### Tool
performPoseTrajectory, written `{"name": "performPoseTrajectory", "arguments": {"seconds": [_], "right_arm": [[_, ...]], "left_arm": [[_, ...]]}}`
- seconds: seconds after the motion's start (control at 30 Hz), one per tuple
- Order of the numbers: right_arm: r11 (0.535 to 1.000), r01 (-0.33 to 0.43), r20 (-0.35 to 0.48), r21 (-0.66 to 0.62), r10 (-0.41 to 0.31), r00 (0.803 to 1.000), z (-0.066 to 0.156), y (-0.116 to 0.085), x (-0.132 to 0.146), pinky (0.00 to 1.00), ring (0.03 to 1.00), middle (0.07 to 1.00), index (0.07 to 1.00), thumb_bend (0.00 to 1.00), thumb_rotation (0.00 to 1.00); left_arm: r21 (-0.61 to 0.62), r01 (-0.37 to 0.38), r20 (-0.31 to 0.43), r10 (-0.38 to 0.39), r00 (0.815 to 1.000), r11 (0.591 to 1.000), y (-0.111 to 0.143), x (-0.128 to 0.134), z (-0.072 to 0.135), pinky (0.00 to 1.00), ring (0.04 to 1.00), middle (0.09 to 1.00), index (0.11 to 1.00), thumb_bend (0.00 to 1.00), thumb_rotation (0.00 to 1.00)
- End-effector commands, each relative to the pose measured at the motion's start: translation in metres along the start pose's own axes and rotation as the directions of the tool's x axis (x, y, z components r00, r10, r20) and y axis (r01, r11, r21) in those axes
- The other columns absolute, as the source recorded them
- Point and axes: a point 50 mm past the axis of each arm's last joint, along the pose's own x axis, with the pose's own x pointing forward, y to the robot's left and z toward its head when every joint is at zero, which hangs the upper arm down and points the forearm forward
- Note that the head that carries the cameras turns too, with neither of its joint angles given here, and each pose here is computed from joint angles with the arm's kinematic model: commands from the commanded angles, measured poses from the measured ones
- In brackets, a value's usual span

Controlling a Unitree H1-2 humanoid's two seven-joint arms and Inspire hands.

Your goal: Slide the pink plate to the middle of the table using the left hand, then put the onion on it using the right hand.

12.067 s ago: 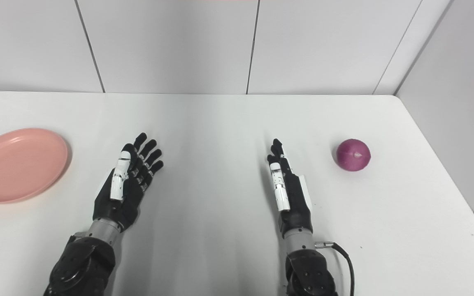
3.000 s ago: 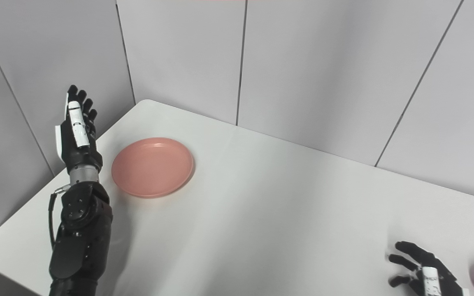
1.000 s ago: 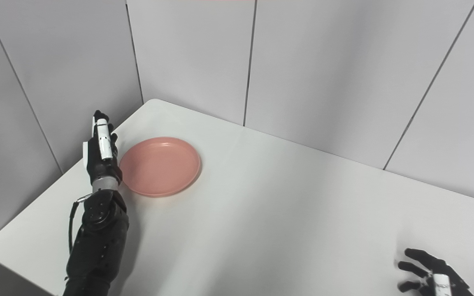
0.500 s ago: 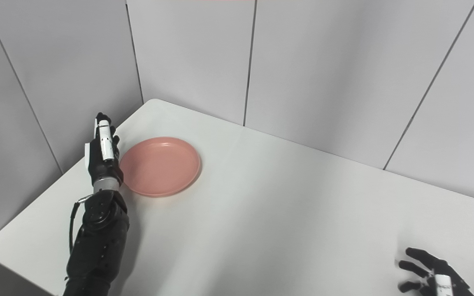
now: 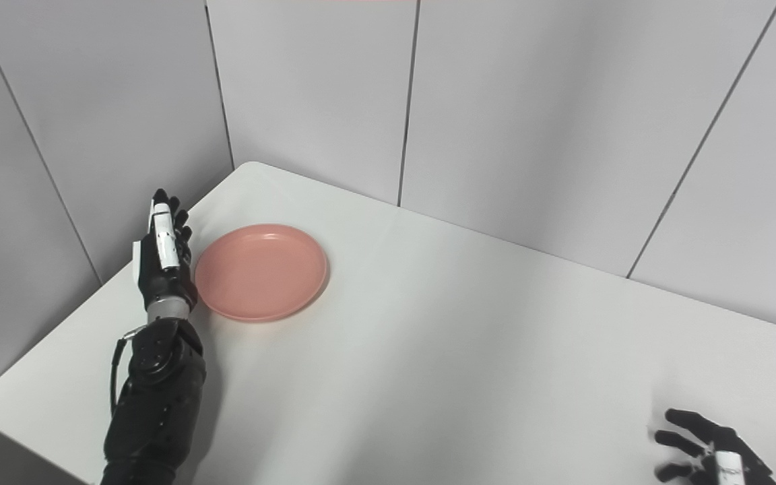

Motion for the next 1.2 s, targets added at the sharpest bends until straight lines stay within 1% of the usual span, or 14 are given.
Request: {"name": "performPoseTrajectory", "arguments": {"seconds": [0.0,0.23,0.37,0.53,0.63,0.73,0.8,0.9,1.0,1.17], "right_arm": [[1.0,0.006,0.034,-0.014,-0.006,0.999,0.01,-0.006,0.002,0.27,0.557,0.646,0.556,0.91,0.82],[1.0,0.003,0.035,-0.011,-0.003,0.999,0.012,-0.006,0.002,0.26,0.549,0.639,0.547,0.95,0.8],[1.0,0.002,0.034,-0.014,-0.002,0.999,0.011,-0.007,0.002,0.28,0.552,0.639,0.547,0.94,0.8],[1.0,-0.005,0.037,-0.014,0.005,0.999,0.011,-0.008,0.002,0.28,0.552,0.638,0.549,0.94,0.8],[1.0,-0.005,0.039,-0.012,0.005,0.999,0.01,-0.008,0.002,0.28,0.553,0.638,0.55,0.93,0.81],[1.0,-0.005,0.036,-0.013,0.005,0.999,0.01,-0.008,0.001,0.28,0.554,0.639,0.552,0.93,0.8],[1.0,-0.003,0.038,-0.014,0.004,0.999,0.011,-0.008,0.001,0.29,0.557,0.64,0.555,0.92,0.81],[1.0,-0.002,0.044,-0.01,0.003,0.999,0.01,-0.007,0.001,0.29,0.555,0.639,0.555,0.92,0.8],[1.0,-0.004,0.045,-0.007,0.005,0.999,0.01,-0.008,0.002,0.28,0.555,0.641,0.553,0.95,0.8],[1.0,-0.002,0.035,-0.015,0.002,0.999,0.012,-0.007,0.001,0.26,0.552,0.64,0.55,0.93,0.81]], "left_arm": [[-0.013,0.014,0.078,-0.013,0.997,1.0,-0.006,0.005,0.02,0.99,0.974,0.981,0.963,0.39,1.0],[-0.001,-0.011,0.061,0.011,0.998,1.0,-0.005,0.004,0.019,0.97,0.963,0.967,0.942,0.38,1.0],[0.001,-0.019,0.046,0.019,0.999,1.0,-0.004,0.005,0.018,0.97,0.97,0.972,0.947,0.38,1.0],[0.008,-0.01,0.02,0.009,1.0,1.0,-0.005,0.007,0.017,0.98,0.975,0.979,0.956,0.36,1.0],[0.003,-0.004,-0.011,0.004,1.0,1.0,-0.007,0.01,0.012,0.98,0.972,0.971,0.944,0.34,1.0],[-0.005,0.019,-0.05,-0.019,0.999,1.0,-0.008,0.013,0.008,0.98,0.966,0.962,0.933,0.34,1.0],[-0.014,0.027,-0.075,-0.028,0.997,1.0,-0.01,0.016,0.004,0.96,0.952,0.949,0.919,0.34,1.0],[-0.014,0.041,-0.1,-0.043,0.994,0.999,-0.012,0.02,-0.003,0.94,0.94,0.936,0.908,0.33,1.0],[-0.029,0.068,-0.126,-0.071,0.989,0.997,-0.012,0.022,-0.01,0.94,0.937,0.933,0.909,0.33,1.0],[-0.038,0.105,-0.154,-0.11,0.982,0.994,-0.013,0.026,-0.022,0.93,0.931,0.931,0.909,0.33,1.0]]}}
